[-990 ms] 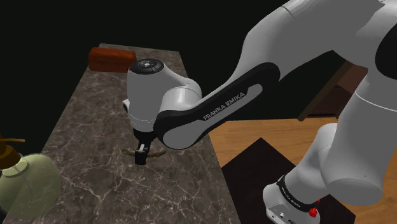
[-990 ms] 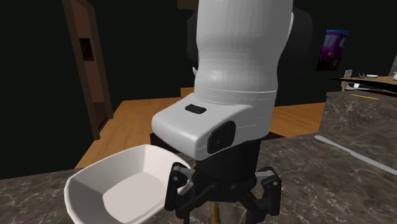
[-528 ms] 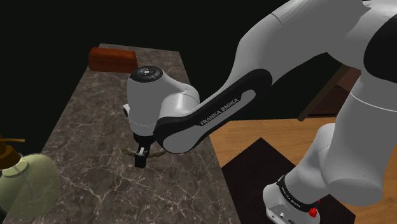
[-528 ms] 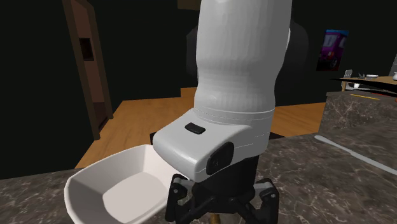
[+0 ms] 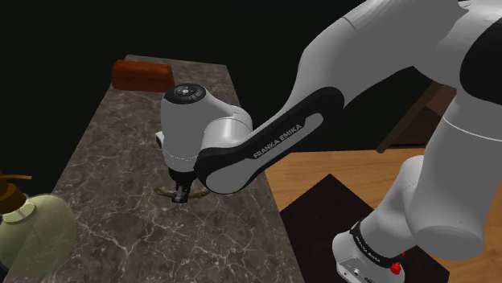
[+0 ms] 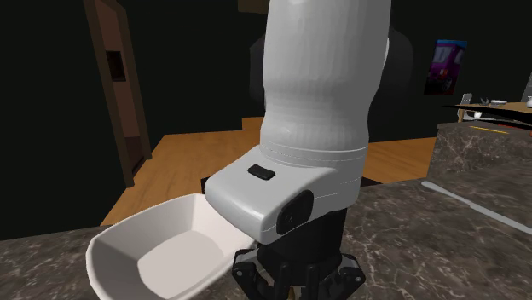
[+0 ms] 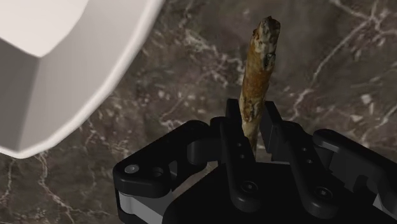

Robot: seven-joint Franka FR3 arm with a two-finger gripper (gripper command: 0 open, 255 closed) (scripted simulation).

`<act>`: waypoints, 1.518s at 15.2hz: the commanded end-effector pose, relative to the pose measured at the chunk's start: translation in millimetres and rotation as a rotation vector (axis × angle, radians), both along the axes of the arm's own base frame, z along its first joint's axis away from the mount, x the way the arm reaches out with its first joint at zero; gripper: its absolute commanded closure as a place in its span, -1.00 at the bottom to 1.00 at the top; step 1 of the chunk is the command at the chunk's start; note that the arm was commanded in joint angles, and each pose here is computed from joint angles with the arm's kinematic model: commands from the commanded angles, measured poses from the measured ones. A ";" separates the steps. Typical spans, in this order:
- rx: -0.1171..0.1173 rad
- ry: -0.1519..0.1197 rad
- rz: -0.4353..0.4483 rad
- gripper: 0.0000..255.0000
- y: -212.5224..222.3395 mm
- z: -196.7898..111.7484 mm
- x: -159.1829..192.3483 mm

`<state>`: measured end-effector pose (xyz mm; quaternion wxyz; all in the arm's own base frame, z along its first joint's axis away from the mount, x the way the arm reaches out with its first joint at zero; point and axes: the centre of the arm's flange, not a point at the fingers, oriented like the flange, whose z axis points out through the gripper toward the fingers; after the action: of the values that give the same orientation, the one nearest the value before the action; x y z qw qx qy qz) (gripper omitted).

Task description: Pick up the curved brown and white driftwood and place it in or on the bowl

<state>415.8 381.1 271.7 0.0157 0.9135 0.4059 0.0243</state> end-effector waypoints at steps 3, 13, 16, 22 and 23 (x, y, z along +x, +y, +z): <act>0.000 0.000 0.000 1.00 0.0 0.0 0.0; 0.000 0.000 0.000 1.00 0.0 42.2 0.0; 0.000 0.000 0.000 1.00 0.0 58.1 0.0; 0.000 0.000 0.000 1.00 0.0 89.8 0.0; 0.000 0.000 0.000 1.00 0.0 95.0 0.0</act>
<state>416.8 380.6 361.4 0.0157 0.9135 0.4059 0.0246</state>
